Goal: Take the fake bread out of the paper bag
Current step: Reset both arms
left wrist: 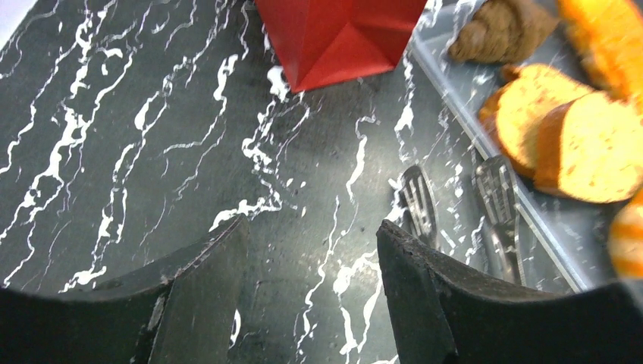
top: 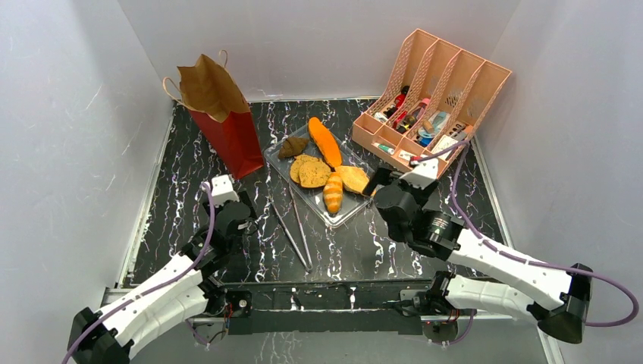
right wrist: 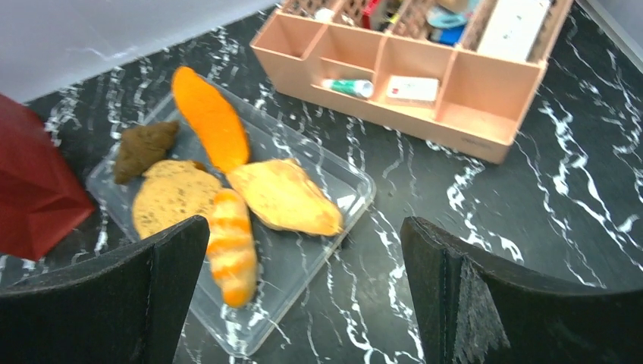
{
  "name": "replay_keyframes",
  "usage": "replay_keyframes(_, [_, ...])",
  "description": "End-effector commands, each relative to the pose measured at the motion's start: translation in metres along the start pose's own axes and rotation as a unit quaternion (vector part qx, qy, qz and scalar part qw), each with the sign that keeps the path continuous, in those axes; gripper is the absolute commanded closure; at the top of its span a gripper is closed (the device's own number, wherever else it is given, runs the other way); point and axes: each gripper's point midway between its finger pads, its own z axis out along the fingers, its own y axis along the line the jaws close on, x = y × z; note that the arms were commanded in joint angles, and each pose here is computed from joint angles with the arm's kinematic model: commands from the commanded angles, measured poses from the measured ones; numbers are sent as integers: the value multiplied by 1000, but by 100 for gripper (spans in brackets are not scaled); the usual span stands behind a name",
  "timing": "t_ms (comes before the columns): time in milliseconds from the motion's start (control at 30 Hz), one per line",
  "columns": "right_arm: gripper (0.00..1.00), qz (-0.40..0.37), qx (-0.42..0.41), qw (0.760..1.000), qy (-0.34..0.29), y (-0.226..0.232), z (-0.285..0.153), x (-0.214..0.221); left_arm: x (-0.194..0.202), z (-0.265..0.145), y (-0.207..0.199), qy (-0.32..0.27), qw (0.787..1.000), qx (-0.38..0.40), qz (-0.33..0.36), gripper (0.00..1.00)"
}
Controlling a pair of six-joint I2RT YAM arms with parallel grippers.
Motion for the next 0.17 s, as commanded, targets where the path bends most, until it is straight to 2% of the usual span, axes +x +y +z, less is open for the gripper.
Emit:
replay_keyframes(0, [2,22,68,997,11,-39,-4,20,-20,-2,2,-30,1000,-4,-8,38])
replay_keyframes(133, [2,21,93,995,20,-44,-5,22,-21,-2,3,-29,1000,-9,-3,38])
